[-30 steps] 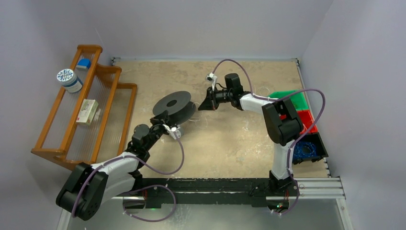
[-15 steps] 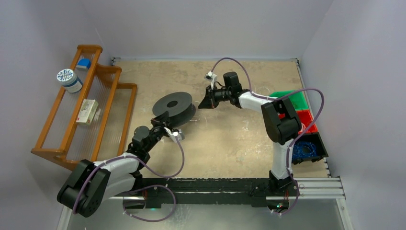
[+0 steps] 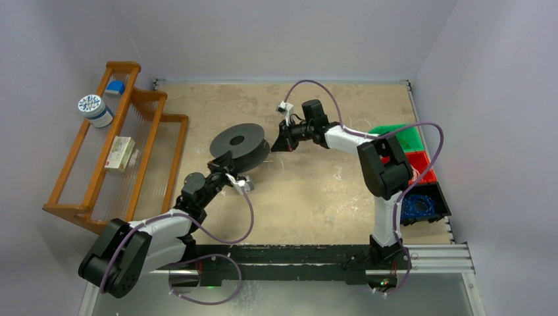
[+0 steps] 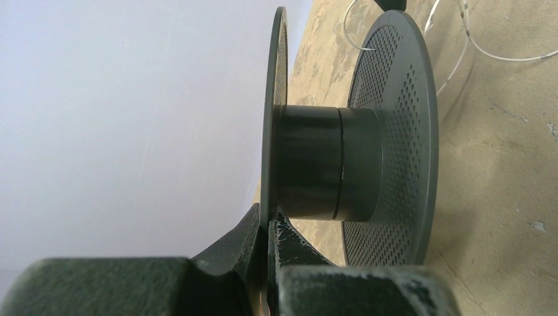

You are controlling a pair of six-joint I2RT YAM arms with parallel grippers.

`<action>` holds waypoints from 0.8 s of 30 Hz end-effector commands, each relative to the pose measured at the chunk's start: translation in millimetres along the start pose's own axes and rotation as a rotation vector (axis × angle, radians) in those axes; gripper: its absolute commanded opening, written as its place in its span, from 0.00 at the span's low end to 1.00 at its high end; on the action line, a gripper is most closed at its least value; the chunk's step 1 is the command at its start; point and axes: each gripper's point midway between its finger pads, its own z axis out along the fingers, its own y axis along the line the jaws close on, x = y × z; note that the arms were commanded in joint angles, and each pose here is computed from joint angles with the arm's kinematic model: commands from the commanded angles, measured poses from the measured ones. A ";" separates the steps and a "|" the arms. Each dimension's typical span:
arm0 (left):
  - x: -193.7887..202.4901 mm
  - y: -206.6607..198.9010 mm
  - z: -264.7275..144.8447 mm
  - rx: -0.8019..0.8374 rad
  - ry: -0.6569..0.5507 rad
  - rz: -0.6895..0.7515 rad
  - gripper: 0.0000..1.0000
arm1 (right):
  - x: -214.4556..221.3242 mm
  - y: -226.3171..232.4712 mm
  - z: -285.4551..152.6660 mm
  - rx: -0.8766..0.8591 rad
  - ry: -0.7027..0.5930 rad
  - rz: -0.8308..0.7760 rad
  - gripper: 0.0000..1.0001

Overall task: Wrap the cables
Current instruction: Wrap the cable around the cable reel.

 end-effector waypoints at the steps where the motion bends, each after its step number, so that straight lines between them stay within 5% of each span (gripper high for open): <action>1: -18.9 52.5 5.5 -0.170 -0.052 0.035 0.00 | -12.8 1.1 -2.0 0.010 -0.007 -0.062 0.00; 5: -18.8 54.8 5.3 -0.176 -0.049 0.039 0.00 | -15.0 -0.3 -3.5 0.026 -0.011 -0.066 0.02; 20: -22.4 50.5 6.7 -0.137 -0.063 0.054 0.00 | -44.1 -8.2 -23.6 0.140 -0.003 -0.261 0.57; 24: -22.2 48.3 9.9 -0.115 -0.062 0.058 0.00 | -63.4 -0.2 -37.1 0.169 -0.015 -0.344 0.61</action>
